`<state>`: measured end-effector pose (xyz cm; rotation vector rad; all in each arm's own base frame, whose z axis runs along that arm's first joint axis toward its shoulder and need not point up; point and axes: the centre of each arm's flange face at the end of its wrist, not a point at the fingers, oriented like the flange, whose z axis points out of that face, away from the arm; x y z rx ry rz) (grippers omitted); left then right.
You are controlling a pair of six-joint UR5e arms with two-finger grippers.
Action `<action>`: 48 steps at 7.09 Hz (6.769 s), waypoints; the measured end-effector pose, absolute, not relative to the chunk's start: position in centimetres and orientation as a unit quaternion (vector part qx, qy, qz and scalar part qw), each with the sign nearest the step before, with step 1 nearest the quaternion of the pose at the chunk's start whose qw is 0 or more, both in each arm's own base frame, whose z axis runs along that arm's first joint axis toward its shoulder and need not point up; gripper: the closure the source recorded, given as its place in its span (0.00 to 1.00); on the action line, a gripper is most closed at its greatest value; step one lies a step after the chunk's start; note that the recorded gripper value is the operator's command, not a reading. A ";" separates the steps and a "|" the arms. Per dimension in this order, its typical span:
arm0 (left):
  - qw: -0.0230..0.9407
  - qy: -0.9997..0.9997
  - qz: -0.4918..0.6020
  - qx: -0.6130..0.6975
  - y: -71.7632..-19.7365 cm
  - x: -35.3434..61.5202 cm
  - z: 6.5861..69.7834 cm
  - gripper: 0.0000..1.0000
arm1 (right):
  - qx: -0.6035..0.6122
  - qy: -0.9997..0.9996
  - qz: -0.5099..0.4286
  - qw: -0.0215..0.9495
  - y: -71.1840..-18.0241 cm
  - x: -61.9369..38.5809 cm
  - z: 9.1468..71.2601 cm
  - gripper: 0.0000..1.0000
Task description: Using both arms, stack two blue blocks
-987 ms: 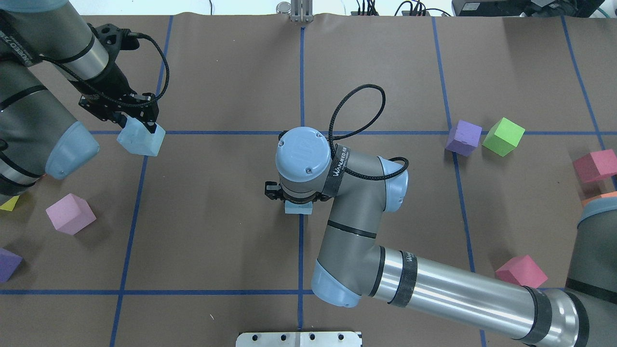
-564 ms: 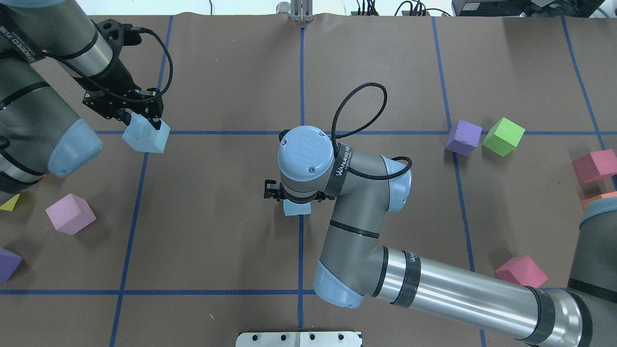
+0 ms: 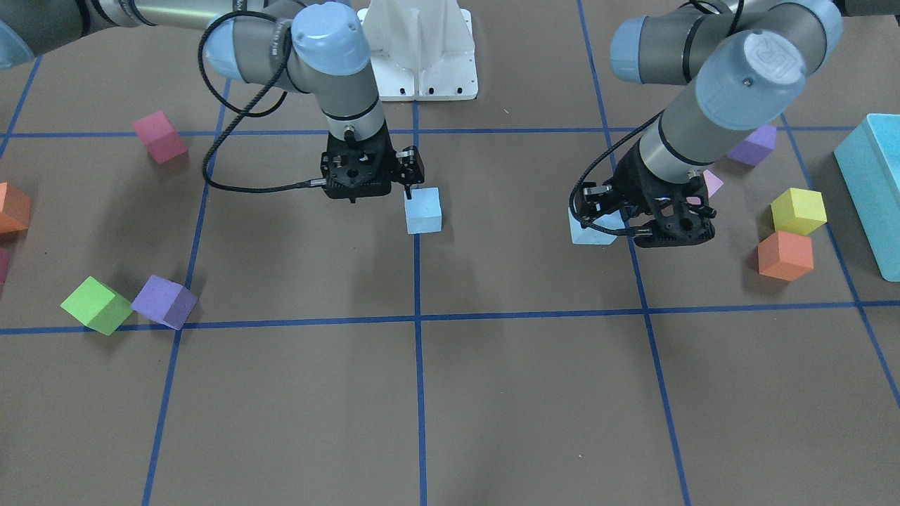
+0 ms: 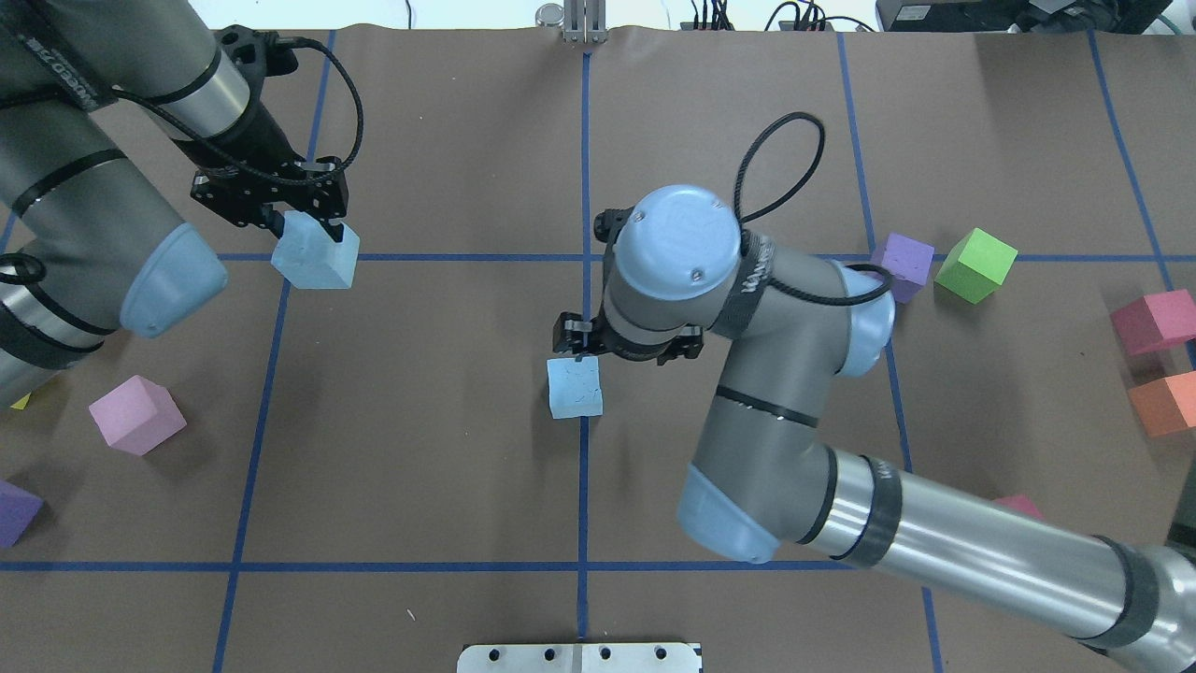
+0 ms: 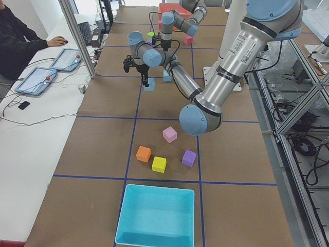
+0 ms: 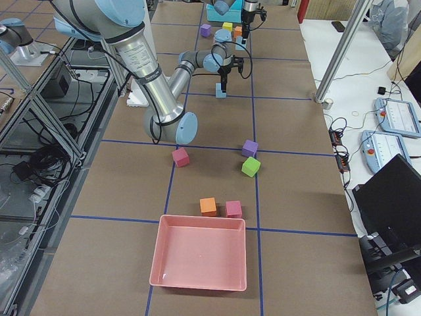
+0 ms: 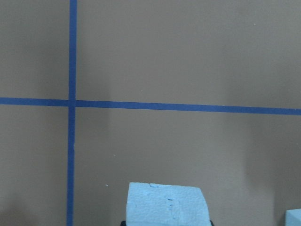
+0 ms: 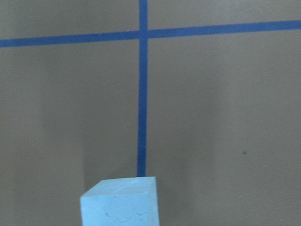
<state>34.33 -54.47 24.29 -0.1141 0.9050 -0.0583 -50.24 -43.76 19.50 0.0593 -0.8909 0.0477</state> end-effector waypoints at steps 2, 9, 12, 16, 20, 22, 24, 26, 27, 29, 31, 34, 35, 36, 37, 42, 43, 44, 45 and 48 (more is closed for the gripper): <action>0.894 0.441 -0.043 -0.072 -54.1 37.7 21.2 0.44 | 0.033 -0.430 0.016 0.902 -47.4 -43.7 22.5 0.00; 0.908 0.413 -0.056 -0.048 -49.7 51.4 12.7 0.44 | 0.061 -0.403 -0.036 0.912 -51.7 -32.2 31.1 0.00; 0.909 0.409 -0.054 -0.051 -47.6 53.9 12.5 0.44 | 0.061 -0.403 -0.036 0.913 -51.7 -32.1 31.2 0.00; 0.909 0.411 -0.050 -0.054 -45.4 56.2 12.8 0.43 | 0.060 -0.402 -0.037 0.913 -51.6 -32.1 31.4 0.00; 0.907 0.416 -0.048 -0.049 -45.2 56.4 12.6 0.31 | 0.061 -0.403 -0.037 0.912 -51.5 -32.1 31.4 0.00; 0.907 0.416 -0.049 -0.045 -45.3 56.4 12.6 0.01 | 0.061 -0.403 -0.037 0.912 -51.5 -32.2 31.4 0.00; 0.906 0.418 -0.052 -0.029 -45.4 56.2 12.6 0.01 | 0.061 -0.404 -0.038 0.912 -51.5 -32.2 31.4 0.00; 0.902 0.429 -0.049 -0.021 -45.7 54.8 11.9 0.01 | 0.062 -0.404 -0.038 0.912 -51.6 -32.2 31.3 0.00; 0.898 0.439 -0.041 -0.018 -46.5 52.6 11.9 0.01 | 0.064 -0.405 -0.042 0.911 -51.6 -32.2 31.2 0.00; 0.893 0.450 -0.018 -0.006 -49.6 46.9 13.9 0.01 | 0.081 -0.400 -0.071 0.910 -51.7 -31.9 31.2 0.00; 0.895 0.444 0.000 0.032 -52.4 39.9 17.8 0.00 | 0.094 -0.389 -0.066 0.914 -52.6 -30.0 32.0 0.00; 0.901 0.419 0.051 0.095 -56.9 26.6 25.1 0.00 | 0.100 -0.376 -0.010 0.921 -55.2 -23.3 34.5 0.00; 0.899 0.419 0.072 0.103 -58.6 21.1 28.4 0.00 | 0.101 -0.368 0.011 0.924 -56.4 -20.7 35.6 0.00; 0.900 0.411 0.091 0.112 -60.1 15.7 32.3 0.00 | 0.098 -0.360 0.025 0.928 -57.3 -17.4 37.6 0.00; 0.903 0.399 0.109 0.120 -61.6 11.1 36.1 0.00 | 0.093 -0.355 0.022 0.930 -57.7 -14.0 40.2 0.00; 0.907 0.375 0.168 0.089 -61.5 -2.6 55.9 0.00 | 0.050 -0.356 0.017 0.933 -53.7 -2.9 52.0 0.00; 0.908 0.375 0.169 0.081 -59.4 -3.2 59.3 0.00 | 0.044 -0.356 0.020 0.933 -52.6 -1.8 53.4 0.00; 0.908 0.375 0.168 0.077 -57.4 -3.7 62.0 0.00 | 0.038 -0.357 0.024 0.933 -51.8 -1.1 54.4 0.00; 0.909 0.374 0.164 0.076 -56.0 -4.2 63.7 0.00 | 0.034 -0.358 0.027 0.933 -51.2 -0.7 54.9 0.00; 0.913 0.375 0.148 0.066 -53.6 -5.6 66.4 0.00 | 0.031 -0.359 0.029 0.932 -50.9 -0.4 55.2 0.00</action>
